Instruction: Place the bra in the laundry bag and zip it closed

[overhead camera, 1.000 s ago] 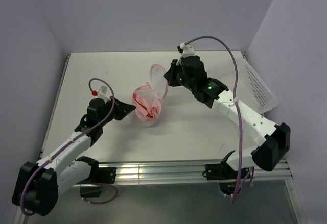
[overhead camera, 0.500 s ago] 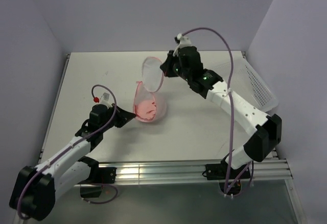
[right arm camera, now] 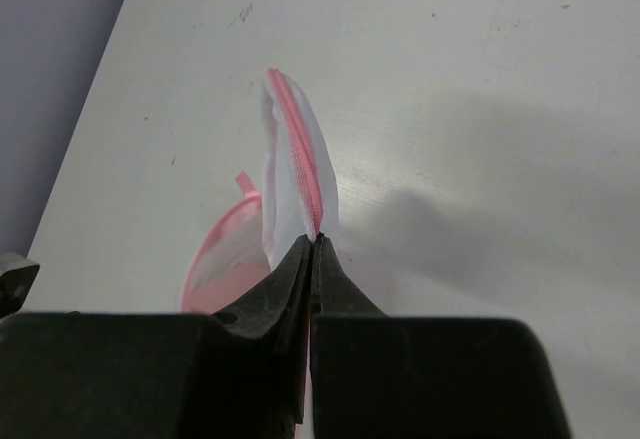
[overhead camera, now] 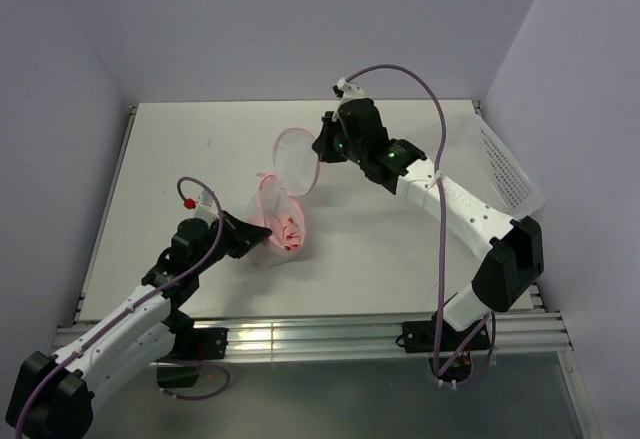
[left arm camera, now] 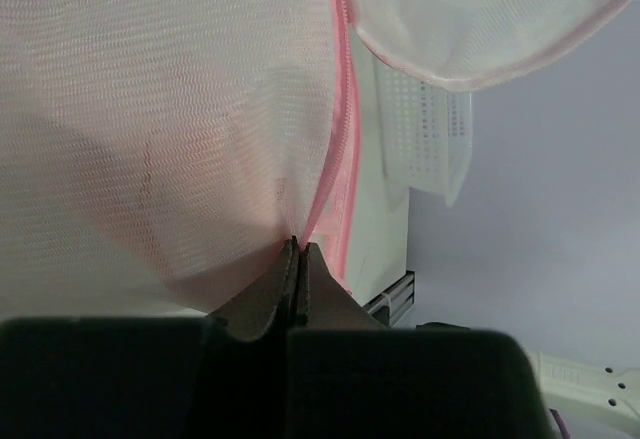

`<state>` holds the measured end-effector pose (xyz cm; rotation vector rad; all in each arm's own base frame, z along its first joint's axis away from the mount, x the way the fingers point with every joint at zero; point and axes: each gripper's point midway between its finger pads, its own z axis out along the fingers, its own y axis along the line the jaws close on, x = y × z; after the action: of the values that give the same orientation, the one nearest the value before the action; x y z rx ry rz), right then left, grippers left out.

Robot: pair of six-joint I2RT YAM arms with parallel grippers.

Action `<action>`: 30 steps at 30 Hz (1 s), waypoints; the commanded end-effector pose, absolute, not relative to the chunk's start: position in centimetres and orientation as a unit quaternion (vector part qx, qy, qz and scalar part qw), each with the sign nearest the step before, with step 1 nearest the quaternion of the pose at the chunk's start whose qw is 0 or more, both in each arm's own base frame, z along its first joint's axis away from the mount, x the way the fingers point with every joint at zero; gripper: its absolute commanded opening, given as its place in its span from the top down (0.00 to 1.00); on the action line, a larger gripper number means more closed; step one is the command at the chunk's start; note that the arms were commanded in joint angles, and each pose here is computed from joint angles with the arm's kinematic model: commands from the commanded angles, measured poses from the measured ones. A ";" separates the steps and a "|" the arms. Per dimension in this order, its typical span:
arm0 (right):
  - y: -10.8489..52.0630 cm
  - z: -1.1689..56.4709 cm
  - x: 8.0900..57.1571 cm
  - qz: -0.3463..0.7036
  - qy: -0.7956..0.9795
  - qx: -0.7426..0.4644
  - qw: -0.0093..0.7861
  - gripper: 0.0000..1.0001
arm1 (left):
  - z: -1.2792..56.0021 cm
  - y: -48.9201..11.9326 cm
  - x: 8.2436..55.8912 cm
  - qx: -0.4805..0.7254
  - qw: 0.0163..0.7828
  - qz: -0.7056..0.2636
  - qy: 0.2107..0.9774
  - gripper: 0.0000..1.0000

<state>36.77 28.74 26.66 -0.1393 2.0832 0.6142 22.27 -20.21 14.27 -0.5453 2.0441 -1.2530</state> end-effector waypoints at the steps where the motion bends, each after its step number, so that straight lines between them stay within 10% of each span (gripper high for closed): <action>1: 30.0 28.2 36.8 0.286 0.823 -0.066 0.487 1.00 | 15.0 -20.1 22.4 -0.216 0.343 -0.487 0.774 1.00; 15: 35.7 31.1 38.0 0.333 0.752 -0.223 0.523 1.00 | 19.1 -21.7 21.8 -0.135 0.410 -0.470 0.770 0.71; 21: 38.0 33.2 38.2 0.344 0.712 -0.311 0.527 1.00 | 20.9 -23.8 21.8 -0.090 0.418 -0.470 0.773 0.40; 30: 38.3 30.5 38.7 0.343 0.714 -0.312 0.525 1.00 | 23.9 -16.1 23.0 -0.120 0.512 -0.290 0.800 0.22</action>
<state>38.87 37.94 28.47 -0.7403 1.8153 0.8014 22.31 -19.79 23.64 -0.2720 1.9186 -0.9489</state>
